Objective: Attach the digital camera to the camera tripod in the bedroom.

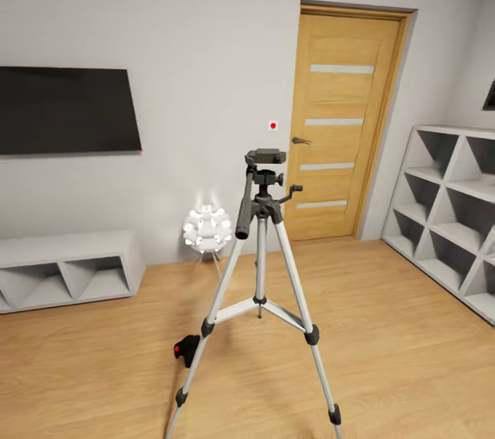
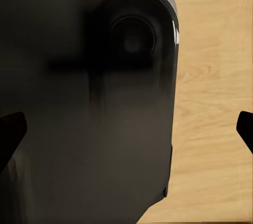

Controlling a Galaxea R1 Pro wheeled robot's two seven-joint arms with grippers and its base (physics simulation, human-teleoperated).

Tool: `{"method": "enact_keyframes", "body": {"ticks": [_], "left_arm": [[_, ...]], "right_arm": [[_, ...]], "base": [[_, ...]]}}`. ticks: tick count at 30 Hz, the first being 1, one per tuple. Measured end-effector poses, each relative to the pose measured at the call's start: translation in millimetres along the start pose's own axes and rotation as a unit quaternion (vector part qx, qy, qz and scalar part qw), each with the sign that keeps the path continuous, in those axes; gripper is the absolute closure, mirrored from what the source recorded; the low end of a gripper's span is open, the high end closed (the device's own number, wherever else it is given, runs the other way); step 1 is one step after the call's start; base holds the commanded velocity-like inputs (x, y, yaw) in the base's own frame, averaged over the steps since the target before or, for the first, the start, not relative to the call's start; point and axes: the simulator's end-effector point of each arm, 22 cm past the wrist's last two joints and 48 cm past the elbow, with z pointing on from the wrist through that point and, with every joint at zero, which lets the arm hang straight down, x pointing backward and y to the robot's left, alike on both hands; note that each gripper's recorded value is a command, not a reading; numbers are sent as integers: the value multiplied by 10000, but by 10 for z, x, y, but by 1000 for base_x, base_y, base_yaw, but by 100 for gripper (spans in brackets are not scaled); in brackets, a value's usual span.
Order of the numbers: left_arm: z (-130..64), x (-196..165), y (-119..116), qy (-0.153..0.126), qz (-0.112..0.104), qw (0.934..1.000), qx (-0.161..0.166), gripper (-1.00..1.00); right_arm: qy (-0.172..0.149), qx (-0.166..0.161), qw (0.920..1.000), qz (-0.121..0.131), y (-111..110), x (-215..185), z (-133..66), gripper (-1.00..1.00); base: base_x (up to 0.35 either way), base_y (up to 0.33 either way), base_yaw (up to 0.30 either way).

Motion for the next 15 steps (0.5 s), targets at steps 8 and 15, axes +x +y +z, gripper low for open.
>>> {"method": "enact_keyframes", "body": {"ticks": [8, 15], "left_arm": [[-1, 19, -60, 21, -623, 9981, 19, -100], [-1, 20, -57, 22, -704, 9975, 12, -100]], "right_arm": [[-1, 0, 10000, -6, 0, -2, 0, -100], [0, 0, 10000, -7, -1, 0, 0, -100]], "base": [[0, 0, -291], [0, 0, -291]]}}
